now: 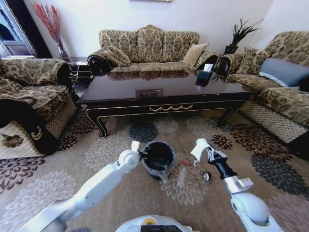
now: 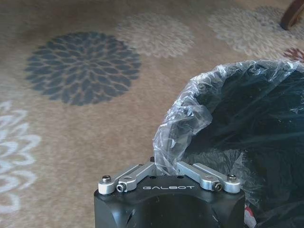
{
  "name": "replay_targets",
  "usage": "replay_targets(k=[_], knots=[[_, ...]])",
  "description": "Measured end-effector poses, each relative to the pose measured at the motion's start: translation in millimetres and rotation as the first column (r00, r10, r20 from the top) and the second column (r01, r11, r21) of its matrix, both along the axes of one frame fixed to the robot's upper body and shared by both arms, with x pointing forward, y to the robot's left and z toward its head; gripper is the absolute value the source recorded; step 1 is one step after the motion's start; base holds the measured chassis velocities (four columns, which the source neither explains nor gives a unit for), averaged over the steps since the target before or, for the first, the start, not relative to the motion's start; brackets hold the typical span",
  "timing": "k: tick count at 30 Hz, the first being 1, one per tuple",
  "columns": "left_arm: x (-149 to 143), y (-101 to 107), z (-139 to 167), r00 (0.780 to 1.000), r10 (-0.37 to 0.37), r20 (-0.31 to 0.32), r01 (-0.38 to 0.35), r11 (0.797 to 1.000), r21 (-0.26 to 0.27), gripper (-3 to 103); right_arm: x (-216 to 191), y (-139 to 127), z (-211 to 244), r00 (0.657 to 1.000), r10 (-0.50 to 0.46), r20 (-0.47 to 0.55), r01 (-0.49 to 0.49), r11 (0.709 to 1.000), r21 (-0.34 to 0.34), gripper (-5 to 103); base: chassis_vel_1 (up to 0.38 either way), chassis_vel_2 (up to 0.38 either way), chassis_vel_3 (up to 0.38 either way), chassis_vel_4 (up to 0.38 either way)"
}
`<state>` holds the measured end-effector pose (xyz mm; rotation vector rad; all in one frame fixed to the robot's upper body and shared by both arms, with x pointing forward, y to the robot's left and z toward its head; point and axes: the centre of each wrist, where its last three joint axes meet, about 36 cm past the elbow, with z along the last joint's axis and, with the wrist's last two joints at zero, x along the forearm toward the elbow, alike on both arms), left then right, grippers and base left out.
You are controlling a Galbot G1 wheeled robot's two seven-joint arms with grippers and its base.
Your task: Move to the front of the table and pick up the trash from the floor, then place it into the trash bin.
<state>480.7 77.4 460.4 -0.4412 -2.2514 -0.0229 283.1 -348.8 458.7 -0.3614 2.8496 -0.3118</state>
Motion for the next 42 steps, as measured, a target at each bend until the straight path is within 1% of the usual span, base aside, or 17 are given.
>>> replay_targets(k=[2,5,8,10,12,13,14,22,23,24,26,29,33,35,39,41,42], knots=[[1.1,-5.3,0.2,1.000,-0.005,-0.003,0.005,1.000,0.003,0,-1.9,3.9,5.6,1.000,0.012,0.007,-0.012,1.000,0.000,0,0.000,0.000,0.000,0.000],[4.2,-28.1,6.6,1.000,-0.026,-0.011,0.026,1.000,0.004,0,-11.7,20.3,21.9,0.997,0.067,0.023,-0.067,0.998,-0.001,0,0.000,0.000,0.000,0.000],[5.4,-37.1,11.4,0.999,-0.037,-0.012,0.037,0.999,0.003,0,-15.3,25.6,25.0,0.996,0.087,0.023,-0.087,0.996,-0.007,0,0.000,0.000,0.000,0.000],[7.7,-51.7,22.6,0.998,-0.058,-0.005,0.058,0.998,-0.001,0,-19.2,31.4,25.4,0.993,0.117,0.014,-0.116,0.993,-0.028,0,0.000,0.000,0.000,0.000],[7.9,-54.1,24.8,0.998,-0.061,-0.005,0.061,0.998,-0.004,0,-19.5,32.0,24.9,0.993,0.120,0.012,-0.119,0.992,-0.031,0,0.000,0.000,0.000,0.000],[4.6,-74.0,42.9,0.996,-0.090,-0.014,0.090,0.995,-0.035,0,-20.0,33.2,15.9,0.990,0.139,-0.003,-0.138,0.988,-0.072,0,0.000,0.000,0.000,0.000],[2.3,-78.5,46.3,0.995,-0.100,-0.014,0.099,0.994,-0.041,0,-19.8,32.2,11.5,0.990,0.141,-0.009,-0.142,0.986,-0.088,0,0.000,0.000,0.000,0.000],[-4.8,-82.8,40.9,0.995,-0.096,-0.022,0.095,0.995,-0.032,0,-17.4,26.3,-4.3,0.988,0.150,-0.036,-0.154,0.977,-0.147,0,0.000,0.000,0.000,0.000],[-6.9,-81.8,39.7,0.995,-0.097,-0.025,0.096,0.995,-0.032,0,-16.6,24.7,-7.3,0.988,0.150,-0.040,-0.155,0.975,-0.159,-3,0.000,0.000,0.000,0.000],[-8.7,-81.4,39.2,0.995,-0.099,-0.025,0.099,0.995,-0.032,0,-15.7,23.1,-9.7,0.988,0.151,-0.042,-0.156,0.973,-0.170,2,0.000,0.000,0.000,0.000],[-10.5,-81.4,39.0,0.994,-0.102,-0.025,0.101,0.994,-0.032,0,-14.9,21.5,-11.6,0.987,0.154,-0.046,-0.159,0.970,-0.184,2,0.000,0.000,0.000,0.000],[-14.0,-81.9,37.0,0.994,-0.106,-0.030,0.105,0.994,-0.033,0,-13.2,18.0,-15.5,0.985,0.168,-0.050,-0.175,0.960,-0.220,13,0.000,0.000,0.000,0.000],[-20.0,-85.9,30.8,0.993,-0.108,-0.041,0.107,0.994,-0.035,0,-9.2,11.3,-18.2,0.976,0.210,-0.065,-0.219,0.937,-0.273,34,0.000,0.000,0.000,0.000],[-20.3,-86.3,30.5,0.993,-0.109,-0.040,0.107,0.994,-0.034,0,-8.6,10.3,-17.6,0.974,0.216,-0.068,-0.226,0.932,-0.283,34,0.000,0.000,0.000,0.000],[-20.4,-86.7,33.4,0.993,-0.111,-0.033,0.110,0.993,-0.038,0,-8.0,6.5,-21.2,0.972,0.219,-0.083,-0.234,0.920,-0.314,56,0.000,0.000,0.000,0.000],[-20.0,-84.6,34.4,0.994,-0.109,-0.030,0.108,0.993,-0.037,0,-8.0,4.7,-24.1,0.972,0.218,-0.085,-0.233,0.915,-0.329,56,0.000,0.000,0.000,0.000],[-19.7,-82.1,34.9,0.994,-0.107,-0.027,0.106,0.994,-0.035,0,-7.8,2.9,-25.9,0.973,0.217,-0.085,-0.233,0.909,-0.344,62,0.000,0.000,0.000,0.000]])
